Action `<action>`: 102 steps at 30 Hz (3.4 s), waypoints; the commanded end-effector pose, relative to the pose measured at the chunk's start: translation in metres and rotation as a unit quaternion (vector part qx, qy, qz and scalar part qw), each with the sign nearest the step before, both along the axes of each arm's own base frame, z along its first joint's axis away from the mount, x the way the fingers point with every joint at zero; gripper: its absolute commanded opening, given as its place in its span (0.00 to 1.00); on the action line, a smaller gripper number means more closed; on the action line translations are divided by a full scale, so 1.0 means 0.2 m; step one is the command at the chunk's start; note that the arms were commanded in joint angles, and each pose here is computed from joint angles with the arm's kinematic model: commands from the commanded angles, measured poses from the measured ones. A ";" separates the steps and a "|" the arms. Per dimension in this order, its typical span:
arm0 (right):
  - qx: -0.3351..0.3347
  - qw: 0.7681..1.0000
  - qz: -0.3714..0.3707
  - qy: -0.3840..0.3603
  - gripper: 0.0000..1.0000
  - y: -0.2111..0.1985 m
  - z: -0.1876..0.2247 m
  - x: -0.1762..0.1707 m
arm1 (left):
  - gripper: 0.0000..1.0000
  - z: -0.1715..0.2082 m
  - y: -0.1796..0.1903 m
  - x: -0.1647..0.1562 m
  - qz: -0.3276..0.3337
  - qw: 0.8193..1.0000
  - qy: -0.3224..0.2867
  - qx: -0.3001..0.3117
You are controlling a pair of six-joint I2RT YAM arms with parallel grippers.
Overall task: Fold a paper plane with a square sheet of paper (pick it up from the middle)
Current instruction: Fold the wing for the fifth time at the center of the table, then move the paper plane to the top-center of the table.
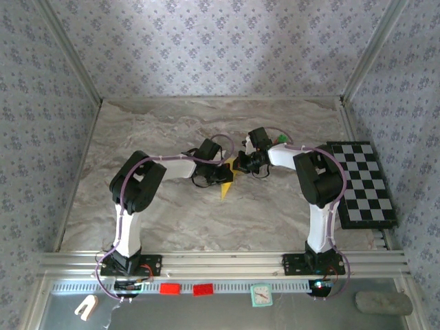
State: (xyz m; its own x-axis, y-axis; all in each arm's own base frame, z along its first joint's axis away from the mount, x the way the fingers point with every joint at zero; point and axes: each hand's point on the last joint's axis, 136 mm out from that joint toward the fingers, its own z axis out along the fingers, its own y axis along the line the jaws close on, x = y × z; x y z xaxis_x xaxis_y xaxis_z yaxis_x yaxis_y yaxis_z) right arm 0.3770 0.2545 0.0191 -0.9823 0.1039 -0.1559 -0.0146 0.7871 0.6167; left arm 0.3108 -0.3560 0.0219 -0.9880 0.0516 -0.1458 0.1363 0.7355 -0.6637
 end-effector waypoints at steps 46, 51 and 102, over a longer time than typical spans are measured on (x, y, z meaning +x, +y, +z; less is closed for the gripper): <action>-0.130 0.987 -0.036 0.085 0.00 -0.24 -0.33 -0.14 | 0.00 -0.19 0.54 -0.74 -0.067 0.977 0.093 0.182; -0.113 0.991 -0.023 0.068 0.01 -0.19 -0.26 -0.12 | 0.00 -0.11 0.50 -0.68 -0.062 0.982 0.071 0.166; -0.458 0.886 -0.034 -0.063 0.53 0.10 0.15 -0.15 | 1.00 0.55 1.40 -0.07 0.256 0.941 -0.147 0.167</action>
